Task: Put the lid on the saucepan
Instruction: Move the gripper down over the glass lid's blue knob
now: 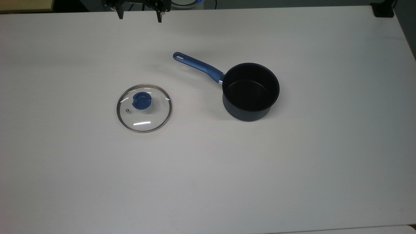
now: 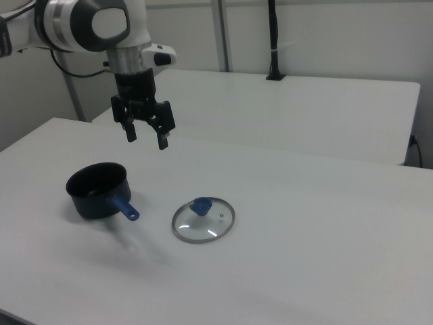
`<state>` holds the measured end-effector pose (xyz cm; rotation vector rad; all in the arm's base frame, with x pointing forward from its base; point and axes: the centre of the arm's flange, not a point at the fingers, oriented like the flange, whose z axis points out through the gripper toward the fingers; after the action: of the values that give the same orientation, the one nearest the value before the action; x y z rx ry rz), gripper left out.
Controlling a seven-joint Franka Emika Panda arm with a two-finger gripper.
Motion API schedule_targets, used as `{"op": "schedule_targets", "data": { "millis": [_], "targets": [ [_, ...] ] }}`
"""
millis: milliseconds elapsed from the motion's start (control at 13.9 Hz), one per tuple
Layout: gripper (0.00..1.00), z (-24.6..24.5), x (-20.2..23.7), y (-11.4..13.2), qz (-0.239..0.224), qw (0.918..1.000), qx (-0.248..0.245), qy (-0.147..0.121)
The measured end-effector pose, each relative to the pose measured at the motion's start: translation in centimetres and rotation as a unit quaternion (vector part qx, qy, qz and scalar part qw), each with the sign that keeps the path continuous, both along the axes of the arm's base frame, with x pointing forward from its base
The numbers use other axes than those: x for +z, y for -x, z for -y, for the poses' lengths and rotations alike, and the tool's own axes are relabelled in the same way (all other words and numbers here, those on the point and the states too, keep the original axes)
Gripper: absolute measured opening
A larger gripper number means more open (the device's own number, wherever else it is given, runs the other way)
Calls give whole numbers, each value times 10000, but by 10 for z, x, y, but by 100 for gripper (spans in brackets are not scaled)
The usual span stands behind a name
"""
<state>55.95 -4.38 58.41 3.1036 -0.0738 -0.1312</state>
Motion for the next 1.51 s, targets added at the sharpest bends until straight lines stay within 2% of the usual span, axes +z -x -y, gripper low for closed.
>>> {"op": "schedule_targets", "data": {
  "millis": [865,1225,1514],
  "targets": [
    [100,5,-5,-4,38,10000,-40,-7],
    [100,16,-54,-37,145,9999,-91,-25],
    [100,20,-129,-74,173,9998,-94,1]
  ]
}}
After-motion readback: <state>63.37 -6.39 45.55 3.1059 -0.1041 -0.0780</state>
